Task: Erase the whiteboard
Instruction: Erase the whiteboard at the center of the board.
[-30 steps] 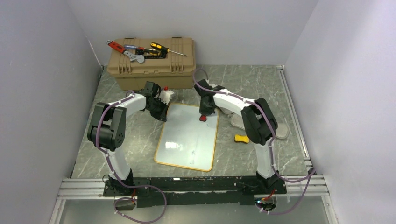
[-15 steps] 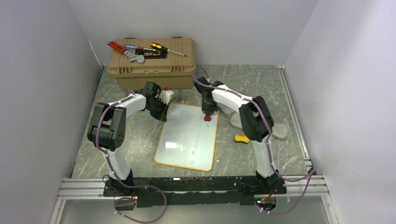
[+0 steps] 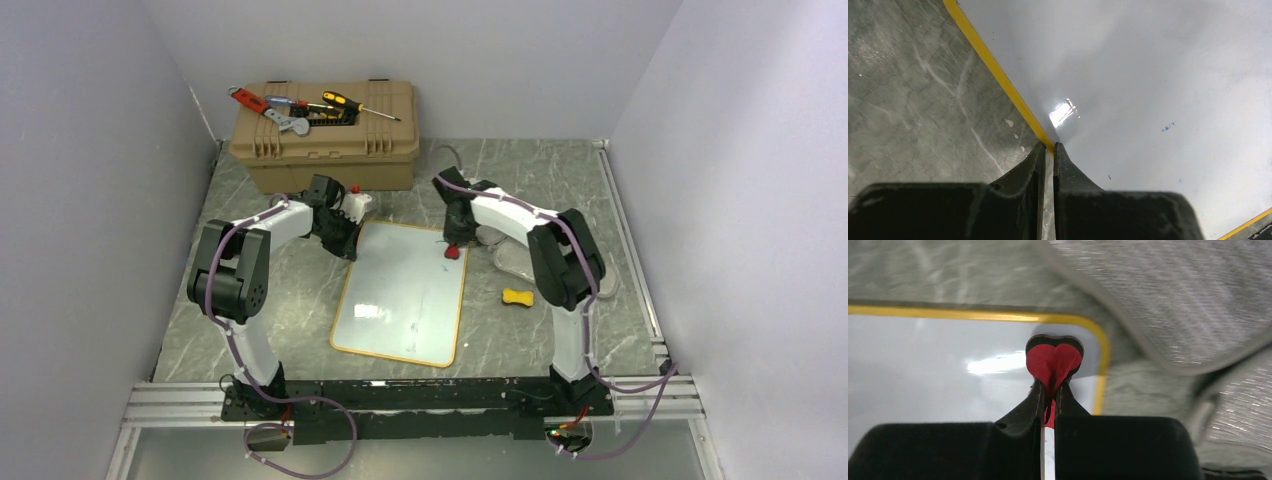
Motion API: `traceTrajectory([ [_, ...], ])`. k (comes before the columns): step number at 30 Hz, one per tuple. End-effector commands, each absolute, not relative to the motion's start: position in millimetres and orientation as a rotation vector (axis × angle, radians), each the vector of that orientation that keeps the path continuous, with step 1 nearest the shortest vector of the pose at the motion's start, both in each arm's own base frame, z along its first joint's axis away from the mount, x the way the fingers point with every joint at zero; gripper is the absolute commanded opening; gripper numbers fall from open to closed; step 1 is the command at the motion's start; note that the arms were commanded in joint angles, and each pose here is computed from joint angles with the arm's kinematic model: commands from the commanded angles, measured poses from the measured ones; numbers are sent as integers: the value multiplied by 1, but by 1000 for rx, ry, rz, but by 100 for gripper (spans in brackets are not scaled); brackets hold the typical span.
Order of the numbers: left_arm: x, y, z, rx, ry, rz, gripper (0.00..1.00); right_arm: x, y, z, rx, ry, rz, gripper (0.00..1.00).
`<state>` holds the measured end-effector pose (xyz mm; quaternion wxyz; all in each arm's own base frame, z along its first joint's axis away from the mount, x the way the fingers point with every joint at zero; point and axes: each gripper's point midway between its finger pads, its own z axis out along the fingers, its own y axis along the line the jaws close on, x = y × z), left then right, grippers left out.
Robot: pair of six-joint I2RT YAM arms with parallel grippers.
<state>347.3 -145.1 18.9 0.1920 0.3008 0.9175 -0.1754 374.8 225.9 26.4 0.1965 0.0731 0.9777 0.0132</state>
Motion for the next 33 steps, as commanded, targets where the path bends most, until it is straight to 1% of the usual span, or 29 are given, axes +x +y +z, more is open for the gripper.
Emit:
traceTrajectory([
  [1,305,-127,-17,909,2764,-441,7,330,149,-15,217,2897,-272,0],
  [5,304,-127,-19,908,2773,-443,7,334,175,-19,205,2917,-194,0],
  [11,305,-126,-19,908,2776,-437,7,354,256,-12,78,2887,-85,0],
  [15,304,-126,-18,908,2773,-437,6,360,287,-10,54,2889,-19,0],
  [17,304,-126,-18,907,2774,-438,6,360,286,-12,53,2891,-25,0],
  [19,304,-126,-18,909,2774,-439,6,360,271,-12,66,2877,-75,0],
  [24,304,-127,-19,905,2772,-447,6,367,202,-9,189,2820,-201,0],
  [27,305,-128,-18,905,2769,-450,6,377,176,-1,265,2777,-216,0],
  [30,305,-128,-18,907,2769,-448,6,383,180,2,284,2764,-201,0],
  [33,304,-127,-18,907,2770,-447,6,385,204,0,281,2775,-145,0],
])
